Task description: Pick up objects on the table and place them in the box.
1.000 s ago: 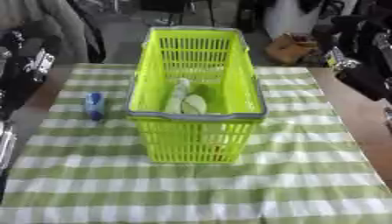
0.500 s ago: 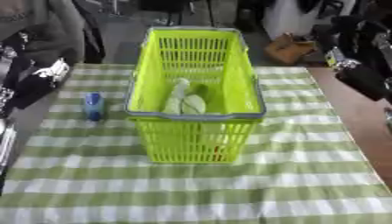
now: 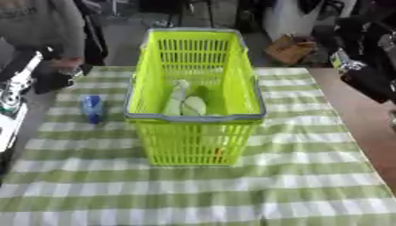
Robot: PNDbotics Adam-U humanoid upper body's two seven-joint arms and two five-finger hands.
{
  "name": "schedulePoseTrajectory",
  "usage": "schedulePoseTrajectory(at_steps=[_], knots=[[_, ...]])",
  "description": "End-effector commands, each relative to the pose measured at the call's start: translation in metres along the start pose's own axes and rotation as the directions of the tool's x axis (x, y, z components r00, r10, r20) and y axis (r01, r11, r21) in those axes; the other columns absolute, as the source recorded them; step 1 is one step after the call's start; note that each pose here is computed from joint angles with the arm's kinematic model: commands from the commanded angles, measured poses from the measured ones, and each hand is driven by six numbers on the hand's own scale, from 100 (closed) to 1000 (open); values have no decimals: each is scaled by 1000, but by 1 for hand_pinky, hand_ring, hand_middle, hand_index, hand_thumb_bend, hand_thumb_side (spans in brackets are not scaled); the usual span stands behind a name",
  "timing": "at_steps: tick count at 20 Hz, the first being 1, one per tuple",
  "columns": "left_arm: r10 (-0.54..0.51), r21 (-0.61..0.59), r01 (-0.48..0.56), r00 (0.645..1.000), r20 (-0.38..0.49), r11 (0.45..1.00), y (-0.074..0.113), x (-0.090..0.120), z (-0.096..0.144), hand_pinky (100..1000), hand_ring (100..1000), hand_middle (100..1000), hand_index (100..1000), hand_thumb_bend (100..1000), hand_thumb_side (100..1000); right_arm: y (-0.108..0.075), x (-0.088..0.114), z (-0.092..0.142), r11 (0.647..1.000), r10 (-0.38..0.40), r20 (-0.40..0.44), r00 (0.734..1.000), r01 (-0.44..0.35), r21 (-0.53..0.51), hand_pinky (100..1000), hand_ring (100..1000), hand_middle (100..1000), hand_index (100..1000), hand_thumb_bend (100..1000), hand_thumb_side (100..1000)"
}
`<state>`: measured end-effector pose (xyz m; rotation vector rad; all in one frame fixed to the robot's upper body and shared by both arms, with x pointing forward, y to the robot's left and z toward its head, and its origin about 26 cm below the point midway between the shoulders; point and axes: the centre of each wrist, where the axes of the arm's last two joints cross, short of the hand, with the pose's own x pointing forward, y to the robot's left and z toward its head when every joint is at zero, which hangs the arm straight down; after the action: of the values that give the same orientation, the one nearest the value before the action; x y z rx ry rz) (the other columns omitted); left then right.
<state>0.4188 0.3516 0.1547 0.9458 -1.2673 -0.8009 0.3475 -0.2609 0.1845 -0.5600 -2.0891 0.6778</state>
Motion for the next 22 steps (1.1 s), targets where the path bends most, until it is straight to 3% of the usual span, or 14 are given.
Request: schedulePoseTrajectory(at_steps=[1,8,11,22], knots=[[-95,19,97,990,-106,995,9,-8,-13,516,891,786,883,702,641,-7,3,-3,1000,17,20,1000,-17,0,612,569,710,862,273,594],[-98,5,103,954,-282,995,-24,-15,-38,497,865,768,888,674,676,-4,5,-4,1000,8,29,1000,-9,16,612,568,709,861,273,593],[-88,22,100,944,-319,995,-35,-19,-42,492,864,765,889,643,680,-4,7,-6,1000,6,39,999,-7,21,611,567,709,861,273,593],[-51,135,113,917,-395,984,-44,-27,-46,475,807,742,876,650,626,-7,13,-11,1000,9,68,998,-10,20,610,565,707,861,272,591]])
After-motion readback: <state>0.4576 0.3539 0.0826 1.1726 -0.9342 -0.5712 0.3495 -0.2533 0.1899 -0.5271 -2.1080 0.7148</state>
